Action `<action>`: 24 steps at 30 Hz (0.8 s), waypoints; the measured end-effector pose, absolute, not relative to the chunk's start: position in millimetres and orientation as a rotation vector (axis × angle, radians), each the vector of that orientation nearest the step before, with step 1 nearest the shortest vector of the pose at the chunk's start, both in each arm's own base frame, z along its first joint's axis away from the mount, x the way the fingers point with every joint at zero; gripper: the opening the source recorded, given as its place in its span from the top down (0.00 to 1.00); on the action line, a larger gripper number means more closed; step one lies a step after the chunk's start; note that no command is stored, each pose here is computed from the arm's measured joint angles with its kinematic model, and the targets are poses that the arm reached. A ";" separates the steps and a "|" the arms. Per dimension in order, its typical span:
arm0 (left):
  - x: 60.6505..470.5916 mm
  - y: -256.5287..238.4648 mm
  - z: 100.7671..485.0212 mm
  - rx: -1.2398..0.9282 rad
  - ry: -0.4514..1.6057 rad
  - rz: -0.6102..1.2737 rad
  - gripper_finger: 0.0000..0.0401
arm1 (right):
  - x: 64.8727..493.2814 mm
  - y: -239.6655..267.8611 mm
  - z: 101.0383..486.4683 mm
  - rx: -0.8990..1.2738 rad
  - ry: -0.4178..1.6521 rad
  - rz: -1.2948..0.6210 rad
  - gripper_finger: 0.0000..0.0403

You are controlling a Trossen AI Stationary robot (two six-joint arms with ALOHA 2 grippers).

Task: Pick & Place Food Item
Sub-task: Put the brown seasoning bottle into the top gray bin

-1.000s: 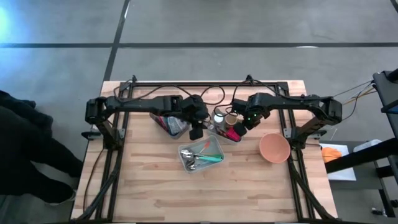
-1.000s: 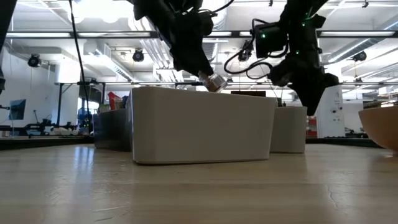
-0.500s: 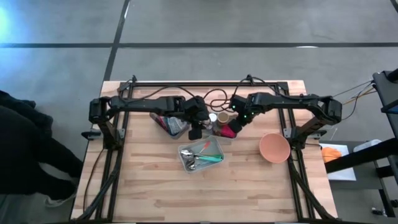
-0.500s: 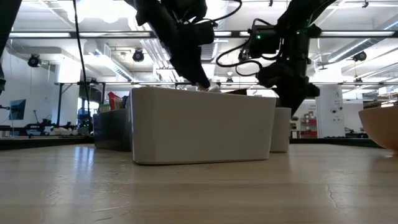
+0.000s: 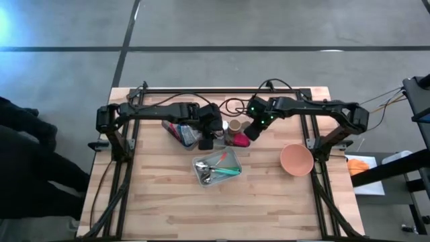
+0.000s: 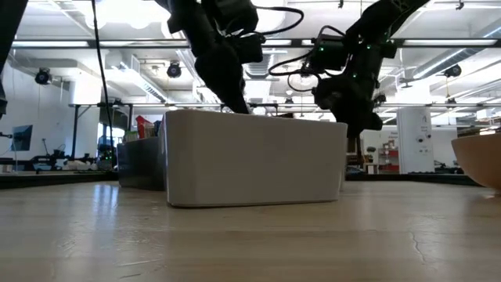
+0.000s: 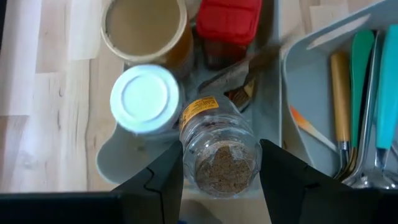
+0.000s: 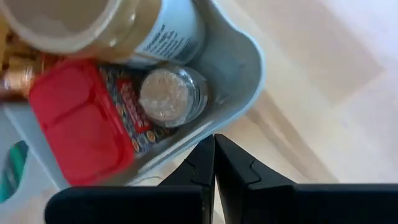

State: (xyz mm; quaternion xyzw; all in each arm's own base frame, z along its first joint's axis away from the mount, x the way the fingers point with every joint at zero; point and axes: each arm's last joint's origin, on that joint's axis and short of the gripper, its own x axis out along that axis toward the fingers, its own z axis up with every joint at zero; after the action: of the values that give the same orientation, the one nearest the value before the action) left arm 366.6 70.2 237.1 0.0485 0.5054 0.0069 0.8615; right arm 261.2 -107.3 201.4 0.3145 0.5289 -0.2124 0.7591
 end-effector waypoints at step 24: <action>374.3 74.6 210.7 0.069 1.339 -0.029 0.60 | 286.5 -112.1 211.4 0.705 1.029 -0.322 0.98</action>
State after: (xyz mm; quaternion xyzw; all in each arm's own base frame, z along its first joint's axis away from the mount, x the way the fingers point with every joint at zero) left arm 374.3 74.6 210.7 0.0318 0.6205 -0.0136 0.7834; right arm 286.5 -112.1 211.4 0.3286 0.4796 -0.1503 0.7996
